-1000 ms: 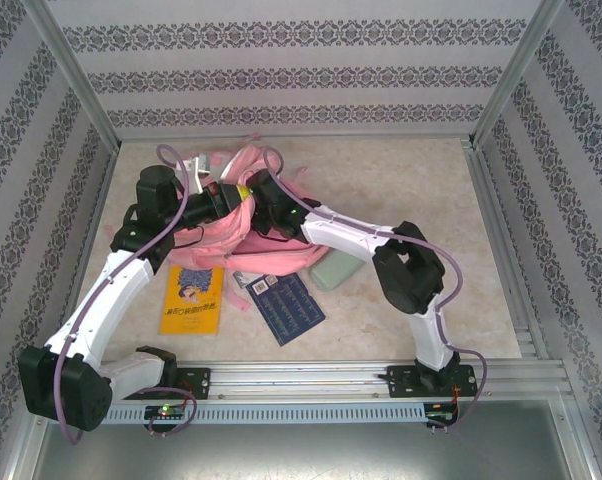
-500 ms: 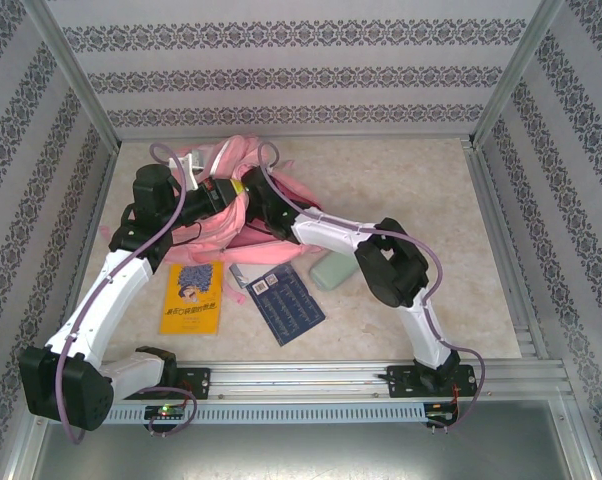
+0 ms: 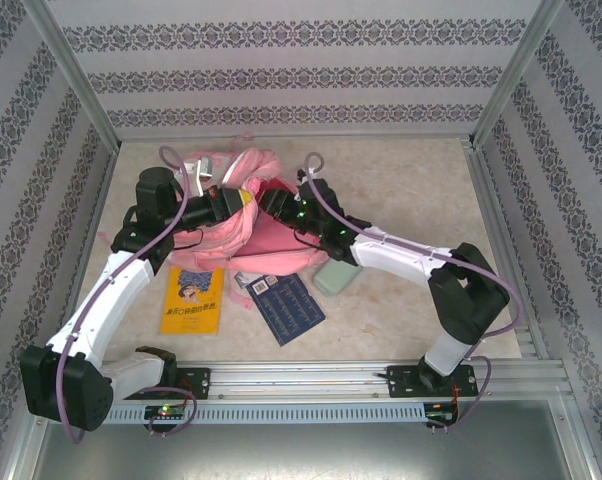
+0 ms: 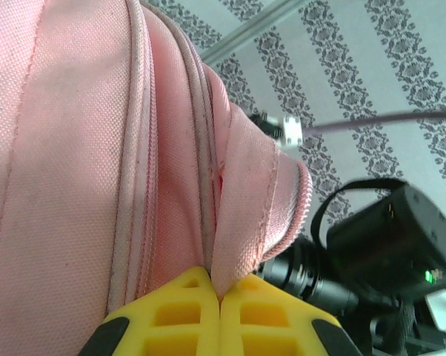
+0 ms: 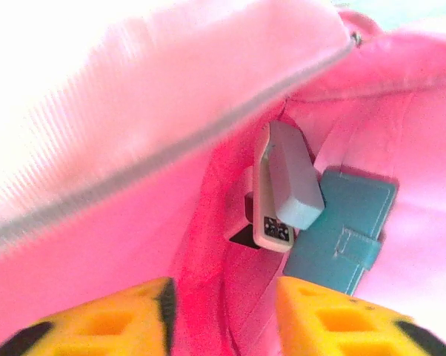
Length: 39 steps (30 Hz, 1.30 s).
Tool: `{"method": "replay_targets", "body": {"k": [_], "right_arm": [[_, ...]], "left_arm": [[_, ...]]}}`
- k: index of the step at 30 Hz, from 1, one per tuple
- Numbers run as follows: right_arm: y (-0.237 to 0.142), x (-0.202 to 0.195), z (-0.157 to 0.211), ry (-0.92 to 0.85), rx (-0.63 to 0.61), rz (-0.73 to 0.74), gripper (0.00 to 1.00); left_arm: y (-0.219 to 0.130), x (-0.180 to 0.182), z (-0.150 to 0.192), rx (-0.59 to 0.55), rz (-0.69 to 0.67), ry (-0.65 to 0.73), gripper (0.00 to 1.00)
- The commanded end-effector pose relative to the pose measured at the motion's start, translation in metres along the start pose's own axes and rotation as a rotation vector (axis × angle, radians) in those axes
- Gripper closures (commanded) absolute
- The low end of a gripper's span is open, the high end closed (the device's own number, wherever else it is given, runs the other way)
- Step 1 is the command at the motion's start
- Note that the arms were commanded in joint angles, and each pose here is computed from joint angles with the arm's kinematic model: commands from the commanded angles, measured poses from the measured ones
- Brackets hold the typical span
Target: Pack the student bag
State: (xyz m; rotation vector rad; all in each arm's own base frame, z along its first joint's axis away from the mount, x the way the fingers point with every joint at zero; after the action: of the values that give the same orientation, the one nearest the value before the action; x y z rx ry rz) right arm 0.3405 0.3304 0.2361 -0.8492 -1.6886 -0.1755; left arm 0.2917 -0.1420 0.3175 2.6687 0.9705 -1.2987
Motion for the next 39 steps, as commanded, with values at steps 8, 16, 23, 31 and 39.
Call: {"method": "replay_targets", "body": {"k": [8,16,23,31,39], "right_arm": [[-0.02,-0.021,0.024,-0.024,0.152,-0.006,0.88],[-0.008,-0.006,0.071,0.07,0.184,-0.164,0.88],[-0.003,0.019,0.076,0.116,0.162,-0.281,0.88],[-0.007,0.035,0.077,0.13,0.138,-0.318,0.88],[-0.005,0.039,0.078,0.135,0.14,-0.312,0.88]], "left_arm": [[-0.023,-0.053,0.043,0.235,0.062,0.162,1.0],[-0.04,-0.034,0.055,0.268,-0.147,0.16,0.76],[-0.05,-0.04,0.05,0.219,-0.19,0.125,0.56],[-0.055,-0.043,0.047,0.221,-0.357,0.212,0.37],[-0.027,-0.048,0.063,0.334,-0.563,0.406,0.33]]}}
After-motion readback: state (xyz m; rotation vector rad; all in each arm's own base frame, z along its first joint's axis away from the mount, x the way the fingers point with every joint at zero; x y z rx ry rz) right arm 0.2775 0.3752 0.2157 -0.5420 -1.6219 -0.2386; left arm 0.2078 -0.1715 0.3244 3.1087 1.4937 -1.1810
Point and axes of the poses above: each hand's point on the last joint's axis, 136 mm out from that joint toward the fingers, its own y axis out along the fingers, its own x axis along the line the jaws close on, z = x × y, the point moved 5 cm from there along -y, back along the fingers, and after that the axes turned 8 degrees about y, right-handed, at the moved point
